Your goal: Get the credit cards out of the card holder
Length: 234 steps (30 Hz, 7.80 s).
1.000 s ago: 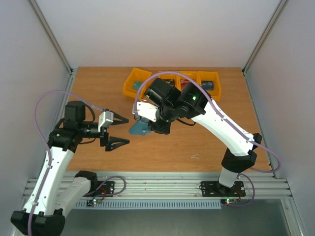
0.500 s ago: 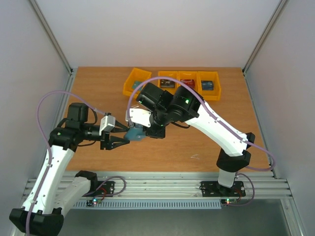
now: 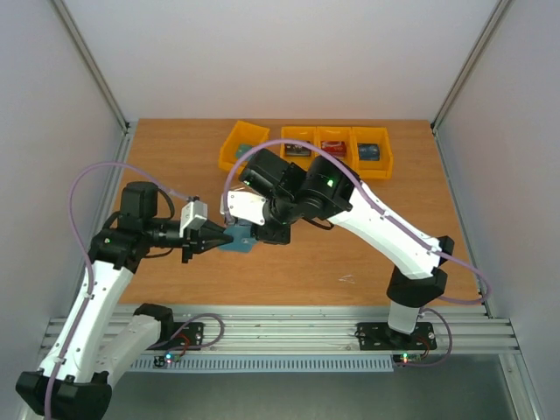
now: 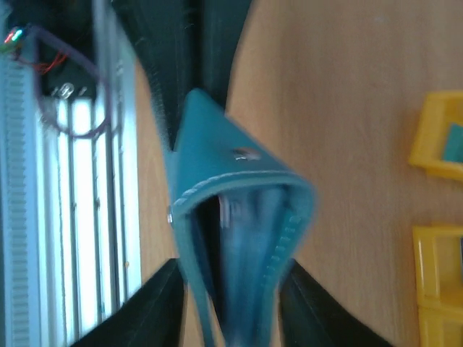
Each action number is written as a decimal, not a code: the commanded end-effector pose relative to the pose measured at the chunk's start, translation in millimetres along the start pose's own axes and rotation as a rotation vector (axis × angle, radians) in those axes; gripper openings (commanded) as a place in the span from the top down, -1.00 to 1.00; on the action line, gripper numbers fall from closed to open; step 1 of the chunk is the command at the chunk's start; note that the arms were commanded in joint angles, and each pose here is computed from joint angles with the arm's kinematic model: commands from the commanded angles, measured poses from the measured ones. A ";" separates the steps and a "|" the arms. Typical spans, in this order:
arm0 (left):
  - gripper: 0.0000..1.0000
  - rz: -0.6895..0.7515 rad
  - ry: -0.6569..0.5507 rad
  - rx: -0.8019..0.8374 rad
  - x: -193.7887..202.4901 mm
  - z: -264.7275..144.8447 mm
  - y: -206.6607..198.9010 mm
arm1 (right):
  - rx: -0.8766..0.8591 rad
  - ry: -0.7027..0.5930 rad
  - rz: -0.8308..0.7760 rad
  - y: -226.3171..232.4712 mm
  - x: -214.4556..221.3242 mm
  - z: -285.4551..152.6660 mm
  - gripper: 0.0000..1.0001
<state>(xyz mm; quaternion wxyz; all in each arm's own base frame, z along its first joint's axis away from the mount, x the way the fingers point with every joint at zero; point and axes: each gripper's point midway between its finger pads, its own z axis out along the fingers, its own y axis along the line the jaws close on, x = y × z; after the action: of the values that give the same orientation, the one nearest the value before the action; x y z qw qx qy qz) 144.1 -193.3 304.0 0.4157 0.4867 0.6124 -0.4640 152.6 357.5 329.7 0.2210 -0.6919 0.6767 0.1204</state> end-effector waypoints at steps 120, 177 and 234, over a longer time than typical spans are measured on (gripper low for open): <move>1.00 -0.017 -0.401 -0.052 -125.7 -28.4 10.9 | 0.009 -0.877 0.578 -101.4 -17.9 -83.9 -0.27; -0.21 -0.172 -0.467 -0.309 -105.5 -29.8 71.6 | -0.110 -0.754 0.483 -72.8 -35.2 -69.0 0.98; -0.99 -0.171 -0.253 -0.721 -28.2 -35.2 138.4 | 0.242 -0.268 0.902 -121.5 -31.7 28.7 0.97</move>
<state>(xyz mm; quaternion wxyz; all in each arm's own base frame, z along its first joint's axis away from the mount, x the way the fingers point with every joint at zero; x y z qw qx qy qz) 273.9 -162.0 313.9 0.5767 0.2043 0.7070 -0.3549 277.3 394.6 322.4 0.2985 -0.2810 0.8897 0.2007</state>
